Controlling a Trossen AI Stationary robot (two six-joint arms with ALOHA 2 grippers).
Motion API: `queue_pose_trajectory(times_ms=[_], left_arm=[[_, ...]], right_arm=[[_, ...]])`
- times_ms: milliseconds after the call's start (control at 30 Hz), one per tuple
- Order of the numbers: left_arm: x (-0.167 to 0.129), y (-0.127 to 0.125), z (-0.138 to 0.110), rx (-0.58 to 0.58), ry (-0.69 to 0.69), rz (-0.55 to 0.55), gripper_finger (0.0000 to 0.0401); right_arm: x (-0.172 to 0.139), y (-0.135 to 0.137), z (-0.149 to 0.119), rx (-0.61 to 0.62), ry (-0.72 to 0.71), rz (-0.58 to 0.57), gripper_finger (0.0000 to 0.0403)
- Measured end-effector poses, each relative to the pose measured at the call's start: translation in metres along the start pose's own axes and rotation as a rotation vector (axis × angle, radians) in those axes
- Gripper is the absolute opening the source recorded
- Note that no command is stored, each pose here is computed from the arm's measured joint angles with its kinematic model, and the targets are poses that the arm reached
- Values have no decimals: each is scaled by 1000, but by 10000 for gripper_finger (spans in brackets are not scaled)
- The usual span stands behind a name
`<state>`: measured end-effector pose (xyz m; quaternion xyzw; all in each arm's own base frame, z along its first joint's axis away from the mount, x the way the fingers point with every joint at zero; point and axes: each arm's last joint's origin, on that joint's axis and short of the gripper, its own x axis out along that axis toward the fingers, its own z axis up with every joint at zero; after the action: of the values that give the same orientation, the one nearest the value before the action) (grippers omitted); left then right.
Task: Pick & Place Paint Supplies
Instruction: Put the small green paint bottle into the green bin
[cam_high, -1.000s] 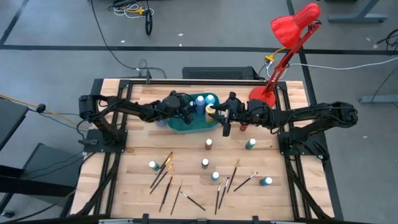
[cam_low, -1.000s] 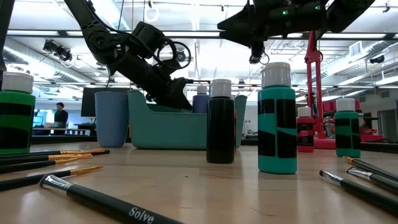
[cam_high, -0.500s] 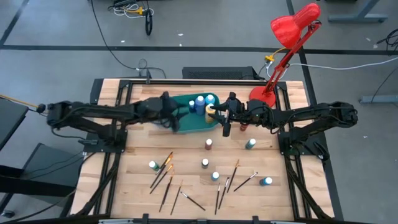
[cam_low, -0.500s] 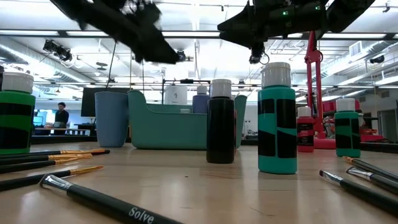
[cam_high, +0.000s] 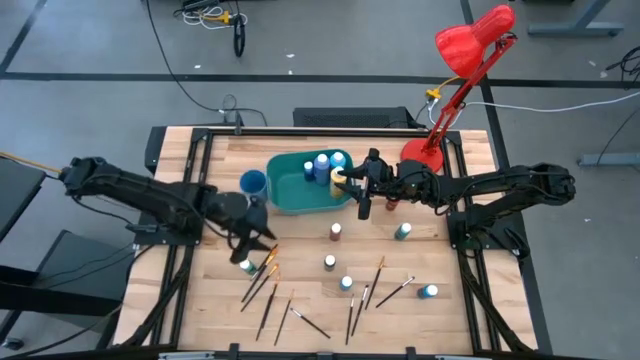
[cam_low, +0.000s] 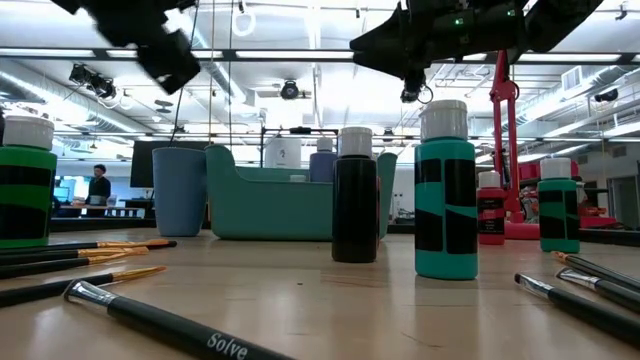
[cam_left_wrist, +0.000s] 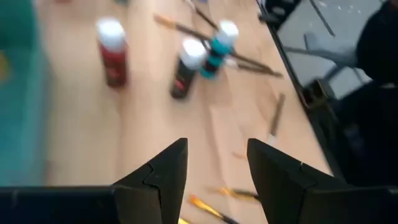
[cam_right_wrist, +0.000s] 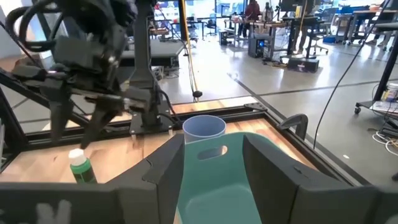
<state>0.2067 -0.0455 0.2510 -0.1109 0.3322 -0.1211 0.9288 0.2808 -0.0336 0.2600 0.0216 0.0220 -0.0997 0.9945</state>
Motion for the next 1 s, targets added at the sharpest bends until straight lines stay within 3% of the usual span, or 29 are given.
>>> queue_pose_trajectory(times_ms=[400,833,1000], left_arm=[[7,-29,-44,111,282,-46,178],[12,-38,-53,170,308,62,178],[23,-43,-60,198,356,56,178]], right_arm=[[0,0,-1,-1,8,0,165],[0,0,-1,-1,9,0,165],[0,0,-1,-1,13,-1,165]])
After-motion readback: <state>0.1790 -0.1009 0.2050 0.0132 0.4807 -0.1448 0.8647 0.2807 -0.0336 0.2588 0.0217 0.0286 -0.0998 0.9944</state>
